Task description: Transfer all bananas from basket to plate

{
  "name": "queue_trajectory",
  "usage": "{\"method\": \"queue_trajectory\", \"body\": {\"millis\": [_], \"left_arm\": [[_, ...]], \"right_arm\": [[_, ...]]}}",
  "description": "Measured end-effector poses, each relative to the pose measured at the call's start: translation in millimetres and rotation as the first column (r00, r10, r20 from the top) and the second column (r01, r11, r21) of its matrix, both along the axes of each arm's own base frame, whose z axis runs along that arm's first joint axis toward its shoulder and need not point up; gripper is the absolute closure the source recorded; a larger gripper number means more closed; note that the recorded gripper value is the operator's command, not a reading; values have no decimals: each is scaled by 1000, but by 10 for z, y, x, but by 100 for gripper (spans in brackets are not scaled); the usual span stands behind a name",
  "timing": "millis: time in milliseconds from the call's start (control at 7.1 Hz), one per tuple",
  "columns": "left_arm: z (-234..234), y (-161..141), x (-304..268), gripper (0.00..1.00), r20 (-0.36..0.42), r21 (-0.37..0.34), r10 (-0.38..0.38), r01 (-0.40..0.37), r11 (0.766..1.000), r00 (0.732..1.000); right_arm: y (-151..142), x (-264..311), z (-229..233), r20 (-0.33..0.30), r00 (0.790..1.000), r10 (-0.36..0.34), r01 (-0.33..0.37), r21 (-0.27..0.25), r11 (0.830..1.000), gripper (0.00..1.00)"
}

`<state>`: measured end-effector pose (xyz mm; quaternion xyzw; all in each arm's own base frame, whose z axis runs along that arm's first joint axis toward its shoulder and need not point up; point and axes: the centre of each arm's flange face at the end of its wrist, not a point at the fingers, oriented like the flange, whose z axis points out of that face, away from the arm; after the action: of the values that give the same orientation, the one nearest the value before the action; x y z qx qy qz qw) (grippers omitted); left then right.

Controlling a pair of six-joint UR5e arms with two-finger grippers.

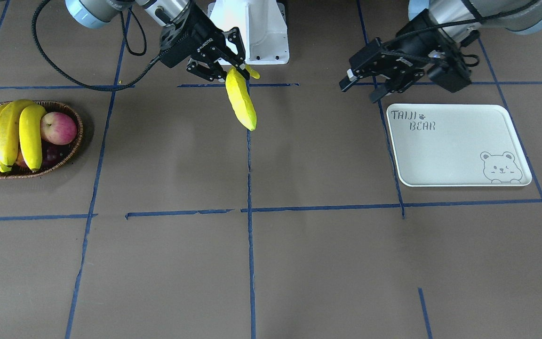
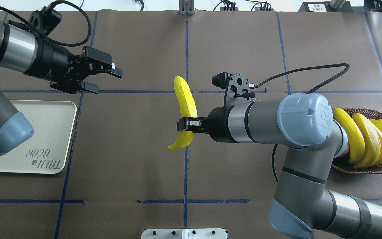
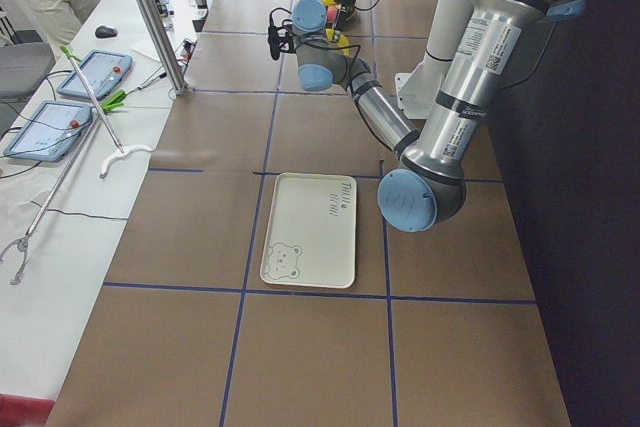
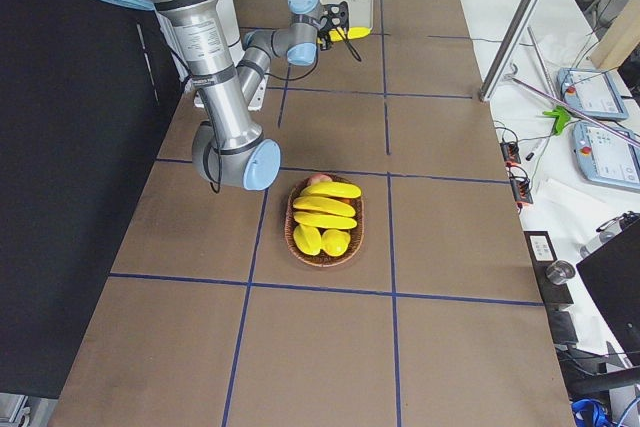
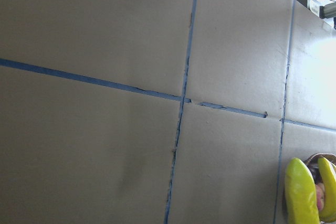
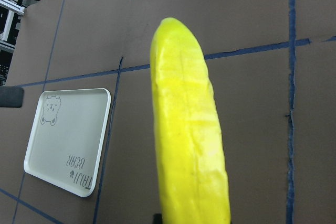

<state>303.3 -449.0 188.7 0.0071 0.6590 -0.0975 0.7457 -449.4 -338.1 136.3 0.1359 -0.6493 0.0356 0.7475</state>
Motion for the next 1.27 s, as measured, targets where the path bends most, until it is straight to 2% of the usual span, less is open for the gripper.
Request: {"method": "queue_trajectory", "body": {"millis": [563,704,985,1267], "left_arm": [[-371,316,714,1,-43,-34,-36,34,999,998],[-405,361,832,4,-45,-38,-36,35,999,998],[-449,393,970,54,-46,-39,-30,28,999,999],[-474,385,1003,100,-47,-38,-33,31,999,998]], "right_arm": [[102,-314,-294,35,997,65,-65,-8,998,100],[101,-346,-328,38,997,68,-68,-8,998,100],[101,-368,-365,41,997,68,-68,-7,998,99],[110,-377,-369,42,997,66,-66,-7,998,99]]}}
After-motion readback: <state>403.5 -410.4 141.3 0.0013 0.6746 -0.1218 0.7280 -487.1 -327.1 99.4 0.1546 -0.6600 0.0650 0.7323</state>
